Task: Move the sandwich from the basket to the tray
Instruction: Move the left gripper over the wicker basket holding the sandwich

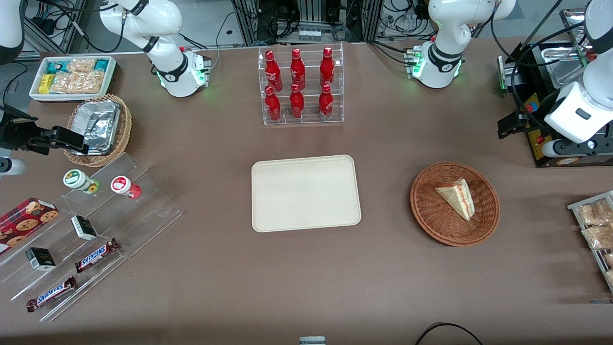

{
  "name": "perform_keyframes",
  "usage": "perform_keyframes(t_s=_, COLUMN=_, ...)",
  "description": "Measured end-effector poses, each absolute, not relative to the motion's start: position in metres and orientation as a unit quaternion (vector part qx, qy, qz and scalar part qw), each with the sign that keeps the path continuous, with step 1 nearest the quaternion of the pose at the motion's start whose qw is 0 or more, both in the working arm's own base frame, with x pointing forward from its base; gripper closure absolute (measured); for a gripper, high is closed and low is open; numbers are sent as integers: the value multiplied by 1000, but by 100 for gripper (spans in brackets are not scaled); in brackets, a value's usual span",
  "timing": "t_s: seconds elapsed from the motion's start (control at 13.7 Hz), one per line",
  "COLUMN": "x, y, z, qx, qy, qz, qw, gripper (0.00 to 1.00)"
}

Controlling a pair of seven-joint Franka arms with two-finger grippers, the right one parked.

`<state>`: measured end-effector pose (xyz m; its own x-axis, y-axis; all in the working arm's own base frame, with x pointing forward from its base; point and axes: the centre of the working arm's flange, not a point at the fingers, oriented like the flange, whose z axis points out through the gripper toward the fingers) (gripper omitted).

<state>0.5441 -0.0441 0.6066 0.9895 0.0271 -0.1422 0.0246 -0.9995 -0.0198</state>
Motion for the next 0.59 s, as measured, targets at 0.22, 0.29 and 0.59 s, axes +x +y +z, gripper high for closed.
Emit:
perform_keyframes(t_s=0.22, x=541, y=-45, z=609, qx=-997, qy=-12, qz=72, qw=9, gripper=0)
perform_keyframes(t_s=0.29, x=541, y=-45, z=607, qx=-997, qy=-12, qz=76, qw=10, gripper=0)
perform_keyframes(t_s=0.59, x=544, y=-47, z=570, qx=-996, qy=-10, qz=90, qw=11, gripper=0)
